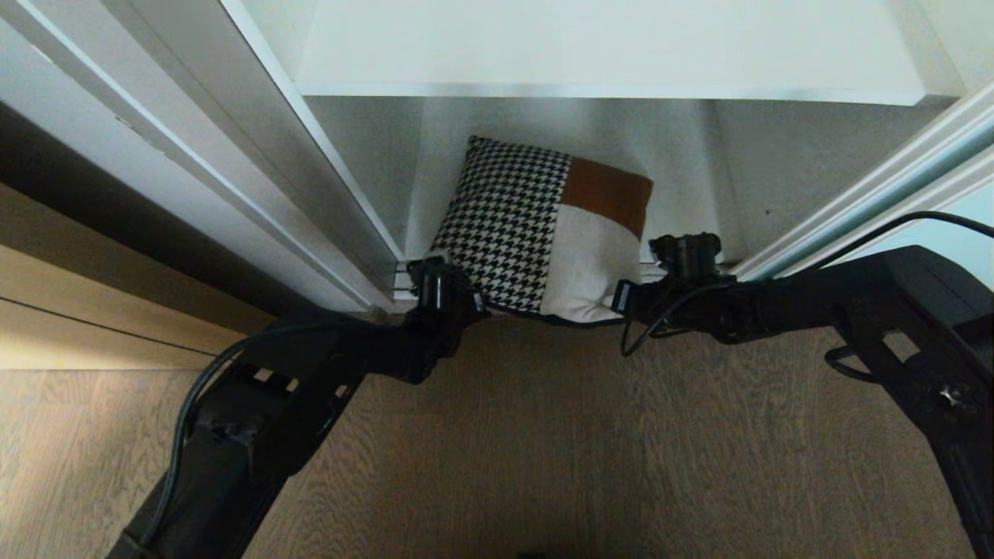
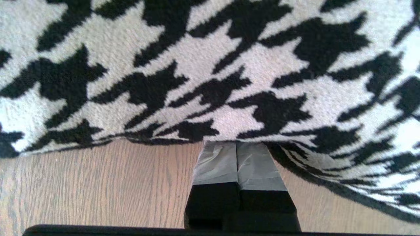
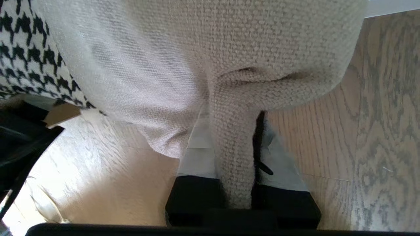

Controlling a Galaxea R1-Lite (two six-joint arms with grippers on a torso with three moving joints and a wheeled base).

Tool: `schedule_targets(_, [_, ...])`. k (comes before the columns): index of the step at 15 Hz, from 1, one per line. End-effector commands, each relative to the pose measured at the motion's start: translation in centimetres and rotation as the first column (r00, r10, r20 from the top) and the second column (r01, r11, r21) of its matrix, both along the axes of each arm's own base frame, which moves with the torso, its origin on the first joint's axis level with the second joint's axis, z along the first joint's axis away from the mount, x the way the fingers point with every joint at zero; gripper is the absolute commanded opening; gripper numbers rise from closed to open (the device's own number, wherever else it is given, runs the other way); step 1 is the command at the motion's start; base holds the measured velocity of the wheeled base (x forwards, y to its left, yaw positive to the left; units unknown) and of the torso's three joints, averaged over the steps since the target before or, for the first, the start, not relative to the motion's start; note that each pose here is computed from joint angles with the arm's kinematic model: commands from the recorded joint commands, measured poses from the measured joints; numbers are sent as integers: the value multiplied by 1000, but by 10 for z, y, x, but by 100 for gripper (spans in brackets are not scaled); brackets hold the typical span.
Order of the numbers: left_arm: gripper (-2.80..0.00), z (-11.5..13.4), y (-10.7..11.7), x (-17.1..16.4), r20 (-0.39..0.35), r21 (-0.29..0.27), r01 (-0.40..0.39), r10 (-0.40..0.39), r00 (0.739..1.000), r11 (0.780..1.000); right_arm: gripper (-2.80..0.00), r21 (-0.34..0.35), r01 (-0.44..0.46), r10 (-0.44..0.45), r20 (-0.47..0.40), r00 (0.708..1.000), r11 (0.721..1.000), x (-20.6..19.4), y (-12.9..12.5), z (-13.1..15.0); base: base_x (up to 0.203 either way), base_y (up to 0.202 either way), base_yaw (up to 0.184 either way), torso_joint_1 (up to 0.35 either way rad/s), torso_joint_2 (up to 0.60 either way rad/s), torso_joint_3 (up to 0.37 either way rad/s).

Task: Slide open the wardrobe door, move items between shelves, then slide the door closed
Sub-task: Place the pillow on the lower shelf

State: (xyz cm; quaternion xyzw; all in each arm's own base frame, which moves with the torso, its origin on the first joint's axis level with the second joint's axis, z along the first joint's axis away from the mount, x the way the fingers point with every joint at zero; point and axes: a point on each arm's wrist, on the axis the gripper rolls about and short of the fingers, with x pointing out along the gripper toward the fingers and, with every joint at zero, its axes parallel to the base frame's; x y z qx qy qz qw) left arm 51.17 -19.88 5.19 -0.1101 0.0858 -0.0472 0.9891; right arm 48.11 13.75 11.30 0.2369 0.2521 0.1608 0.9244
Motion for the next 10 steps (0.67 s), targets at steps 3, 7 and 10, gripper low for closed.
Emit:
schedule_targets(3, [-280, -13, -1, 1, -27, 13, -2, 2, 1000, 1000, 0, -11, -3, 3, 23, 1000, 1000, -3, 0, 7, 0, 0, 0, 0, 0, 0])
schedule_targets(7, [-280, -16, -6, -2, -37, 21, 11, -10, 999, 1000, 0, -4, -2, 3, 51, 999, 1000, -17, -4, 32, 0, 0, 0, 0, 0, 0])
schedule_targets(10, [-280, -14, -14, -6, -31, 36, 30, -29, 999, 999, 0, 2, 7, -8, 74, 997, 1000, -24, -11, 49, 0, 0, 0, 0, 0, 0])
